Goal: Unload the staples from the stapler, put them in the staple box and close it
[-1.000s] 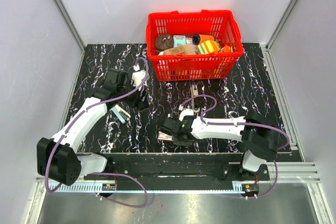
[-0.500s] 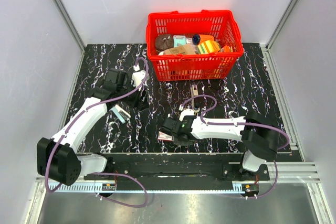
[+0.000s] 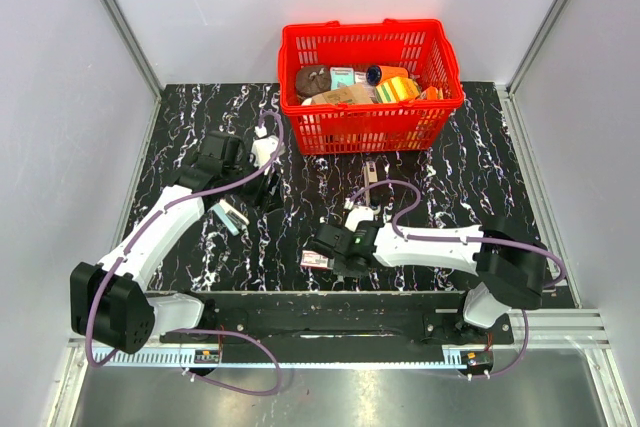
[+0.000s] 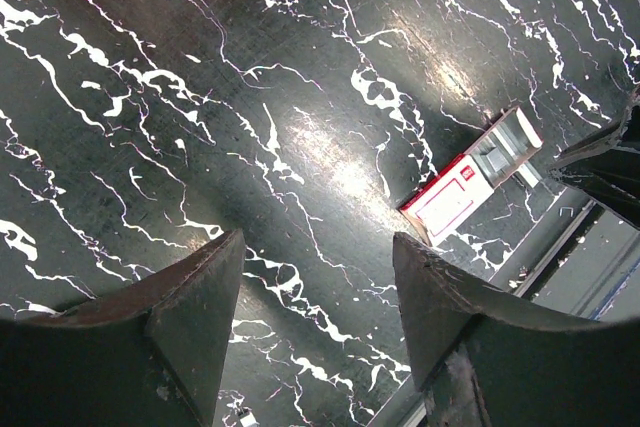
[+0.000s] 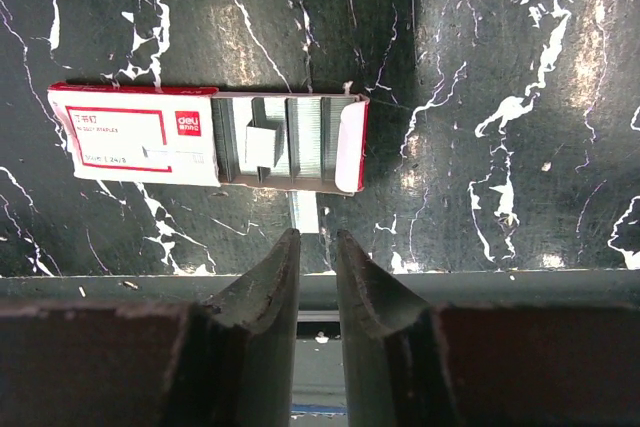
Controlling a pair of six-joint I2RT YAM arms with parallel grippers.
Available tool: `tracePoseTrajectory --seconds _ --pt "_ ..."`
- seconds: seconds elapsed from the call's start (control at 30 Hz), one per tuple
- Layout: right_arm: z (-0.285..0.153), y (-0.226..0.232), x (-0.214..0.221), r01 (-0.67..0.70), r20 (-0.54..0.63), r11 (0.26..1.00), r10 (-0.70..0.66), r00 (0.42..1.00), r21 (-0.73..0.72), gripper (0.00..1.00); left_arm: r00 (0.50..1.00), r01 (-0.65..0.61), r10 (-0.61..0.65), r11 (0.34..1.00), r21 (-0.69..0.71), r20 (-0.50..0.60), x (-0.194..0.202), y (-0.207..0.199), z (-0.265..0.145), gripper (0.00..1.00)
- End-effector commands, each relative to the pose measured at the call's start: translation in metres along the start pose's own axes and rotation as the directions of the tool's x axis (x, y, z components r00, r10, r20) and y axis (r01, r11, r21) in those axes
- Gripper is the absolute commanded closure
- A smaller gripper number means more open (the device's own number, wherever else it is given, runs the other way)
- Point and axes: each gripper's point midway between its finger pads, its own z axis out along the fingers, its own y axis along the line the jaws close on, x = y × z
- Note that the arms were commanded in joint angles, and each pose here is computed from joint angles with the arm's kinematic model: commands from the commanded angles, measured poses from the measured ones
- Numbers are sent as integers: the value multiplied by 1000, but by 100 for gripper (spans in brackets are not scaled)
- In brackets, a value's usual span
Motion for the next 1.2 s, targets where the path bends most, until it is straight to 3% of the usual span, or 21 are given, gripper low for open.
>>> tracePoseTrajectory --seconds 0.0,0.2,0.43,0.6,0.8,1.17 --pt "-5 9 3 17 -5 999 -17 1000 -41 74 998 -45 46 999 -21 39 -13 0 -8 35" --pt "-4 10 11 47 -25 998 -48 999 -46 71 998 -50 50 999 -21 33 -11 0 -9 35" --pt "4 18 20 112 -64 993 -114 991 -41 55 998 -58 59 998 -33 35 -13 2 -11 35" --pt "7 20 22 129 -66 991 -131 989 -28 54 997 -64 65 997 -37 32 -12 2 -12 35" --pt "11 18 21 136 -60 991 -136 989 -7 60 997 -70 72 997 -42 36 -14 2 -14 35" --pt "15 17 21 149 -62 988 -147 987 26 81 995 -92 94 995 -36 44 -17 -1 -18 35"
